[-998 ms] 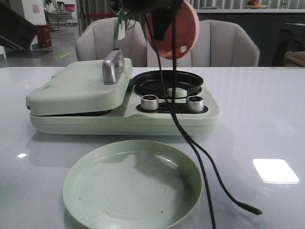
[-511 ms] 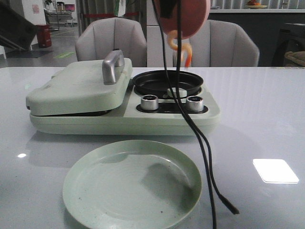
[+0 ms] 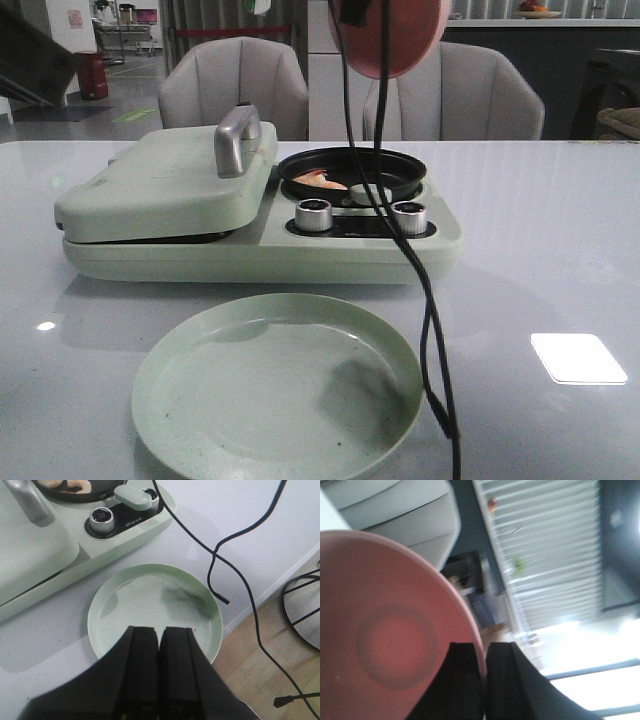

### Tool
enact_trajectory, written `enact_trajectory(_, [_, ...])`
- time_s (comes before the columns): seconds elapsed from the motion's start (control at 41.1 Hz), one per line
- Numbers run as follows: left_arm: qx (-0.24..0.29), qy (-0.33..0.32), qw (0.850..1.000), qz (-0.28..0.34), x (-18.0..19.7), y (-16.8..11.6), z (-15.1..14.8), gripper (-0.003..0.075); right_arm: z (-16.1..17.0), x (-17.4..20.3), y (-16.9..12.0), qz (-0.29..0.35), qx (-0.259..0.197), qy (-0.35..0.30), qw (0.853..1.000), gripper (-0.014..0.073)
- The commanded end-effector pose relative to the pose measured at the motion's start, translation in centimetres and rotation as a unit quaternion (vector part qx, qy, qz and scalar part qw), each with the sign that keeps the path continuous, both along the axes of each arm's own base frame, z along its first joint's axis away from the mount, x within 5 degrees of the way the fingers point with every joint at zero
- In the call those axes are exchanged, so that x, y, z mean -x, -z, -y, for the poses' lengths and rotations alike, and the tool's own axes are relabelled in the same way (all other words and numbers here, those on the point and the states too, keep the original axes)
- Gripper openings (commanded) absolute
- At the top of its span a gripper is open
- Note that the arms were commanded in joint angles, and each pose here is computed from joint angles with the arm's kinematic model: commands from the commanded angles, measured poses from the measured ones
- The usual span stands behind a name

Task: Make breakfast with bread and shrimp
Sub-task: 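Carry the pink bowl back and set it on the table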

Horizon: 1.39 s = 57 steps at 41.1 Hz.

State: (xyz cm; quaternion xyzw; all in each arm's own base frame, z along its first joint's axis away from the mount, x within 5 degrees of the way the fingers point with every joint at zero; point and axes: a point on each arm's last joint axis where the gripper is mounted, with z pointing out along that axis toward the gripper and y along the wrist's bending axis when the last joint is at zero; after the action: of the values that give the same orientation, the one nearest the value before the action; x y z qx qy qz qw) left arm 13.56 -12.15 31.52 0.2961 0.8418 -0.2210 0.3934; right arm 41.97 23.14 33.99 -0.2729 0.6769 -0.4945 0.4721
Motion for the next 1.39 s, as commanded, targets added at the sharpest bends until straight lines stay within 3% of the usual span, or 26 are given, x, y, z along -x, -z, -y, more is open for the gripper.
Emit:
enact_trajectory(0.0, [0.040,-0.009,0.999,0.037,-0.1,-1.8,0.1,0.0101,4.5,2.5,-6.9,0.033,-0.114,0.041,0.992,0.0045])
enact_trajectory(0.073, [0.040,-0.009,0.999,0.037,-0.1,-1.8,0.1,0.0101,7.3,3.1,-7.6,-0.004,-0.203,0.051,0.978,0.0045])
enact_trajectory(0.219, [0.040,-0.009,0.999,0.037,-0.1,-1.8,0.1,0.0101,12.8,4.8,-7.5,-0.051,-0.317,0.068,0.945,0.0045])
enact_trajectory(0.511, [0.040,-0.009,0.999,0.037,-0.1,-1.8,0.1,0.0101,22.2,8.9,-1.0,-0.122,-0.460,0.141,0.868,0.0045])
enact_trajectory(0.658, [0.040,-0.009,0.999,0.037,-0.1,-1.8,0.1,0.0101,24.5,10.0,3.3,-0.195,-0.513,0.168,0.819,0.0045])
enact_trajectory(0.755, [0.040,-0.009,0.999,0.037,-0.1,-1.8,0.1,0.0101,25.1,10.5,5.2,-0.225,-0.561,0.156,0.781,0.0045])
enact_trajectory(0.828, [0.040,-0.009,0.999,0.037,-0.1,-1.8,0.1,0.0101,25.6,10.8,6.3,-0.236,-0.586,0.145,0.761,0.0045])
enact_trajectory(0.95, [0.040,-0.009,0.999,0.037,-0.1,-1.8,0.1,0.0101,26.2,11.2,7.4,-0.239,-0.604,0.136,0.748,0.0045])
enact_trajectory(1.145, [0.040,-0.009,0.999,0.037,-0.1,-1.8,0.1,0.0101,26.8,11.1,8.3,-0.234,-0.600,0.145,0.751,0.0045])
enact_trajectory(1.364, [0.040,-0.009,0.999,0.037,-0.1,-1.8,0.1,0.0101,27.1,9.8,11.0,-0.254,-0.599,0.164,0.742,0.0045])
